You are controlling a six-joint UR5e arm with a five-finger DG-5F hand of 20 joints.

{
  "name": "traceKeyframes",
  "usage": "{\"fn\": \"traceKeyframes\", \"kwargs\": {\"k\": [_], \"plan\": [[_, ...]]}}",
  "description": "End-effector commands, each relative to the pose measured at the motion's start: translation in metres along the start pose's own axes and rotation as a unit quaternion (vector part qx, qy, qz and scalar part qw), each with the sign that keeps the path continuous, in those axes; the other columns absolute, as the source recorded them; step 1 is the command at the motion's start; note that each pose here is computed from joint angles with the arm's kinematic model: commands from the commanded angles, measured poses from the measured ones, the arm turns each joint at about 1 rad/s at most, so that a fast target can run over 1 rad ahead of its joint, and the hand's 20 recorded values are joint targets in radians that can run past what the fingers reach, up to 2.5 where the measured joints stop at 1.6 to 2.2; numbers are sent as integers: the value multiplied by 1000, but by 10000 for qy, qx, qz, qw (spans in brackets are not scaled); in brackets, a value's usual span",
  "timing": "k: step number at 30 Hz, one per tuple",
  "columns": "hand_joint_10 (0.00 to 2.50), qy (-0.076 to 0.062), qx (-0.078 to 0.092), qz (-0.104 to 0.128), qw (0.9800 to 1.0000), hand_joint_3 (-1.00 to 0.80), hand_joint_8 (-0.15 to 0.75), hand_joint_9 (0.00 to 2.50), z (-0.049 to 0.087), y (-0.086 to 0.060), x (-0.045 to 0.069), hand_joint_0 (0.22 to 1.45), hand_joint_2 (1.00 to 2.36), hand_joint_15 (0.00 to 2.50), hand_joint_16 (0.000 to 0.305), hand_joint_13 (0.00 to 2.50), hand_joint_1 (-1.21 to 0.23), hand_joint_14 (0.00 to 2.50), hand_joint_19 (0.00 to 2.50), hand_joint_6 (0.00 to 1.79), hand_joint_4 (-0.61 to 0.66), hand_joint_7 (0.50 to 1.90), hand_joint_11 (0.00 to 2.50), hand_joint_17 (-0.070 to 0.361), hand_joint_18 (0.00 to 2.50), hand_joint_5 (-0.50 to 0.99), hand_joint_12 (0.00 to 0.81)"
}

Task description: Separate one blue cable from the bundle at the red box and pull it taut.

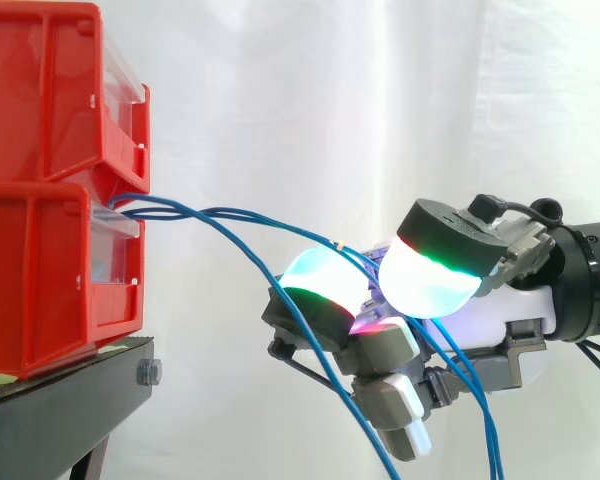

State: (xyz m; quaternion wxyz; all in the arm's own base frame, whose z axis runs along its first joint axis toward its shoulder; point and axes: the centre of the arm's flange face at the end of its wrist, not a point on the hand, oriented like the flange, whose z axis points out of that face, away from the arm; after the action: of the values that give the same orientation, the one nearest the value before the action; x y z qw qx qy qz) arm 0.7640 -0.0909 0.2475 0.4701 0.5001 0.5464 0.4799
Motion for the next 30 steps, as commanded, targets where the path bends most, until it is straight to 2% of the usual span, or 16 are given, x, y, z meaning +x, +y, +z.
{"fn": "traceKeyframes", "kwargs": {"k": [1, 5, 9, 13, 15, 19, 22, 30], "plan": [[28, 10, -20, 29, 10000, -500, 296, 1029, 1, 3, 2, 694, 1000, 733, 51, 1023, -1062, 29, 694, 948, 89, 1080, 1114, 115, 922, -199, 376], [26, 18, 3, 29, 10000, -500, 310, 1075, 1, 4, 3, 571, 1000, 735, 53, 1043, -1024, 28, 725, 941, 98, 1044, 1113, 120, 936, -197, 385], [28, 3, 11, 28, 10000, -500, 328, 1130, 1, 4, 3, 521, 1000, 743, 56, 1084, -937, 28, 729, 926, 106, 1005, 1132, 125, 967, -188, 396], [27, 19, 10, 28, 10000, -500, 318, 1157, 1, 4, 3, 538, 1000, 737, 54, 1095, -823, 27, 752, 913, 98, 1010, 1121, 123, 967, -181, 389], [28, 18, 3, 29, 10000, -500, 310, 1170, 1, 5, 3, 595, 1000, 746, 52, 1097, -771, 26, 762, 903, 89, 1027, 1120, 118, 962, -178, 380], [28, 18, 3, 29, 10000, -469, 311, 1196, 1, 5, 3, 662, 1003, 756, 51, 1125, -798, 29, 784, 893, 69, 1101, 1108, 116, 971, -171, 381], [28, 18, -5, 29, 10000, -328, 310, 1213, 2, 6, 3, 645, 1012, 770, 52, 1132, -804, 29, 810, 894, 59, 1125, 1106, 116, 977, -171, 379], [29, 18, -5, 29, 10000, -256, 326, 1201, 2, 7, 3, 586, 1014, 761, 58, 1128, -656, 25, 834, 865, 70, 1111, 1036, 131, 982, -168, 408]]}}
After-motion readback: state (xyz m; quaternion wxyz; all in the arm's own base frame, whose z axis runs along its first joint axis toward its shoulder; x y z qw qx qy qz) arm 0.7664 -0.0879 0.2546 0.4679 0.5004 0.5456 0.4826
